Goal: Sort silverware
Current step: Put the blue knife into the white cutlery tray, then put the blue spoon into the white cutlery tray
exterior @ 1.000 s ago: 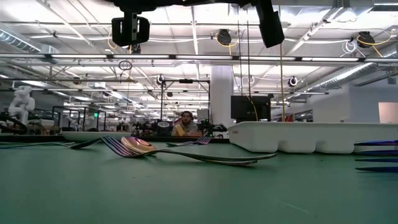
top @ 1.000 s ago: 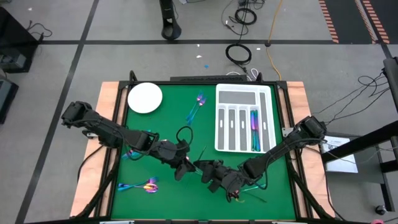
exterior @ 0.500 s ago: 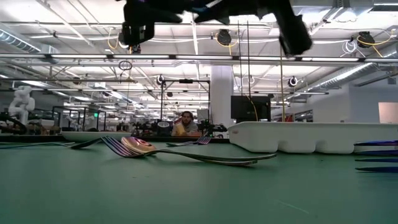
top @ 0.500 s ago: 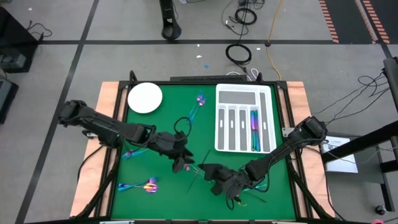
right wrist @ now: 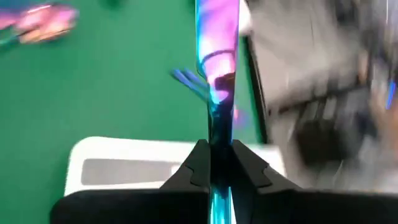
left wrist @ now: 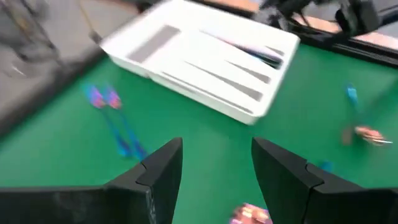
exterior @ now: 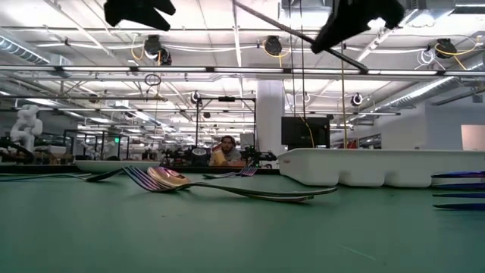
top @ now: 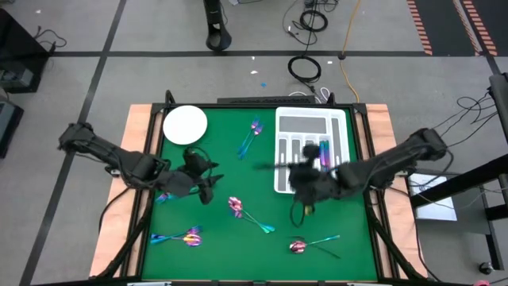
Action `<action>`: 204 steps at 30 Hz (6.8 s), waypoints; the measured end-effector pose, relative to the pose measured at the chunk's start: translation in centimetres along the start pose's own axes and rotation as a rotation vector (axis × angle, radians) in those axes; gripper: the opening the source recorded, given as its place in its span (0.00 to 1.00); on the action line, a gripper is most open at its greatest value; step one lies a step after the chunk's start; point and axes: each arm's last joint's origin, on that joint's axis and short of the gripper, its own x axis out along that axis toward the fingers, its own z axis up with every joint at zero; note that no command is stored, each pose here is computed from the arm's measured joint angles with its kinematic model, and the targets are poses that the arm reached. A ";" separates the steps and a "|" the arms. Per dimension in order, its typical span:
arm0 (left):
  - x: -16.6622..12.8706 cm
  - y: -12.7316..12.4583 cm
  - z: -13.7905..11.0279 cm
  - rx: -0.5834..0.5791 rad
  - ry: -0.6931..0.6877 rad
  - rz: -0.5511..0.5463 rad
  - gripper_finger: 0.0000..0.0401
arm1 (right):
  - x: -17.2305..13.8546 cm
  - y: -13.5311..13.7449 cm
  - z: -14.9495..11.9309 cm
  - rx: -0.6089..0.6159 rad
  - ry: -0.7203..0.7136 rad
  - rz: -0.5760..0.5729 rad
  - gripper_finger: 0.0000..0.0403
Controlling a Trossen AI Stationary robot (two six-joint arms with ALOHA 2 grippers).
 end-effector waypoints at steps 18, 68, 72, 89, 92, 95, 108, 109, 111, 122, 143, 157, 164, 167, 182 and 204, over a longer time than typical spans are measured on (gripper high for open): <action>1.8 1.8 -8.1 0.212 -0.130 0.376 0.48 | 5.7 -7.7 -9.2 1.010 0.666 -0.150 0.03; -0.2 1.5 -6.7 0.232 -0.160 0.238 0.48 | 6.7 -1.8 -15.0 1.439 0.812 -0.292 0.28; -0.2 1.4 -6.6 0.240 -0.164 0.235 0.48 | 6.7 -1.8 -15.0 1.432 0.816 -0.285 0.37; -0.3 -0.2 -5.3 0.209 -0.191 -0.033 0.48 | 5.7 -4.7 -7.3 1.106 0.431 -0.071 0.46; -0.4 -0.5 -5.1 0.209 -0.195 -0.093 0.48 | 5.6 -4.5 -5.1 0.977 0.245 0.021 0.46; -0.2 -0.7 -5.2 0.198 -0.187 -0.104 0.48 | 5.3 -3.9 -3.1 0.830 0.064 0.120 0.46; 1.2 -0.8 -9.4 -0.081 0.208 -0.121 0.48 | 4.3 -0.9 -0.6 0.524 -0.173 0.222 0.46; 1.2 -0.7 -9.6 -0.107 0.238 -0.112 0.48 | 4.6 -0.6 -0.6 0.501 -0.169 0.221 0.46; 1.1 -0.4 -9.9 -0.129 0.292 -0.089 0.48 | 5.2 0.0 -0.6 0.458 -0.154 0.221 0.46; 0.9 2.2 -11.6 -0.113 0.591 0.153 0.48 | 5.9 0.5 -0.3 0.457 -0.177 0.221 0.46; 3.8 0.4 -14.3 0.065 0.734 0.179 0.48 | 4.1 0.0 -0.1 0.389 -0.218 0.404 0.46; 5.2 -2.4 -13.0 0.109 0.572 -0.156 0.48 | -1.2 1.5 0.2 0.279 -0.364 0.643 0.46; 5.7 -0.9 -13.0 0.061 0.637 -0.039 0.48 | -1.2 1.3 0.6 0.301 -0.401 0.617 0.46; 5.7 0.0 -13.1 0.028 0.718 0.010 0.48 | -1.1 1.2 0.5 0.330 -0.387 0.577 0.46; 7.1 4.3 -12.2 0.004 0.889 0.181 0.48 | -1.1 1.2 0.6 0.328 -0.391 0.571 0.46; 7.5 6.0 -15.5 -0.050 0.941 0.174 0.48 | -1.1 1.2 0.6 0.327 -0.389 0.571 0.46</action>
